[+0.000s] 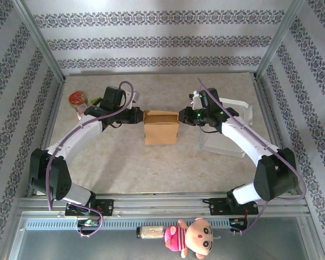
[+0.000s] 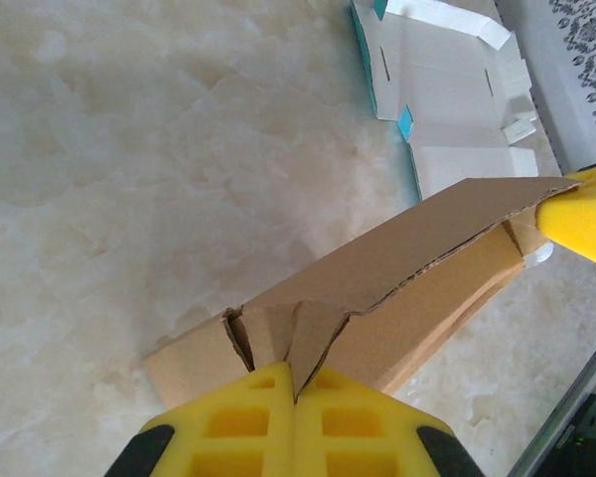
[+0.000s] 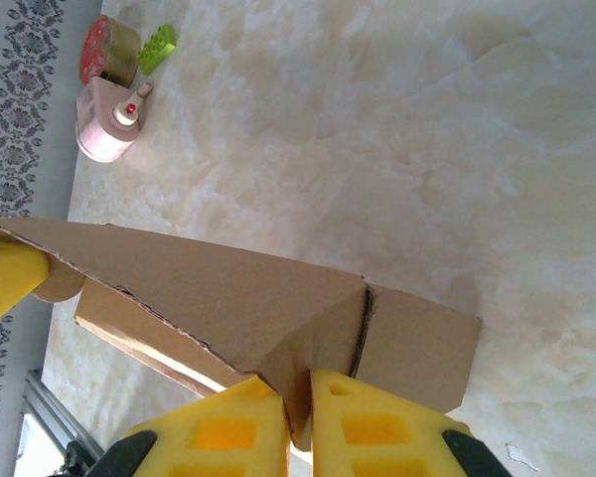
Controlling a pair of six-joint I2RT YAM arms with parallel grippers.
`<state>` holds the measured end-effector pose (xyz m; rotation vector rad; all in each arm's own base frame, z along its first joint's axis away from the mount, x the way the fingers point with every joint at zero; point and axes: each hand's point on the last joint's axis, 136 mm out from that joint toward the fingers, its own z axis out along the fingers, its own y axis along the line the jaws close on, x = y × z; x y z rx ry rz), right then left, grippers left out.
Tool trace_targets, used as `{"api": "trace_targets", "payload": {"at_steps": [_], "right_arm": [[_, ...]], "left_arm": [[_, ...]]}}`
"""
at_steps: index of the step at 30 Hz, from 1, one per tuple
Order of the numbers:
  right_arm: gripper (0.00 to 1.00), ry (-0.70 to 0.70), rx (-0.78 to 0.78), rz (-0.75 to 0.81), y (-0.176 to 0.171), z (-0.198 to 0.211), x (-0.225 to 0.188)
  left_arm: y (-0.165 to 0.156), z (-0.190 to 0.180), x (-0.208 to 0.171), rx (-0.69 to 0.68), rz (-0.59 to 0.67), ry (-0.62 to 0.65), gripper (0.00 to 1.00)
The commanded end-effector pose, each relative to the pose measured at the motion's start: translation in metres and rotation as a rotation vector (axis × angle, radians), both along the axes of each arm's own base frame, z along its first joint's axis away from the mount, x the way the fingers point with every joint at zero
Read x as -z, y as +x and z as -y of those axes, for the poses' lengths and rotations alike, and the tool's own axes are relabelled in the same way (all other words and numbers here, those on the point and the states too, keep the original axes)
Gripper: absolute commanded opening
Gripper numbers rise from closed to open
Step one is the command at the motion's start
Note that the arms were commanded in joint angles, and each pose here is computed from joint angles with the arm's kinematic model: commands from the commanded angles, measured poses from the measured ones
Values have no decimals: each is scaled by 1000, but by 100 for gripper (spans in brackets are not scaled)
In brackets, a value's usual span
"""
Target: Fold the paper box
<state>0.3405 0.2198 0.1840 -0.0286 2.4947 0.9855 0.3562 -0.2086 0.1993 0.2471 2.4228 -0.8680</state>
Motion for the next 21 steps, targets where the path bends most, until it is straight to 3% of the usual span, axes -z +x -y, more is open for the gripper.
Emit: {"api": "trace_targets", "payload": {"at_steps": [1, 6, 21], "right_arm": [[14, -85, -17, -150, -28, 3, 37], [14, -85, -23, -141, -29, 1, 34], [14, -95, -22, -138, -28, 1, 34]], "left_arm": [[-3, 18, -12, 26, -16, -99, 0], [-3, 20, -16, 8, -44, -119, 0], [-9, 16, 22, -62, -195, -82, 0]]}}
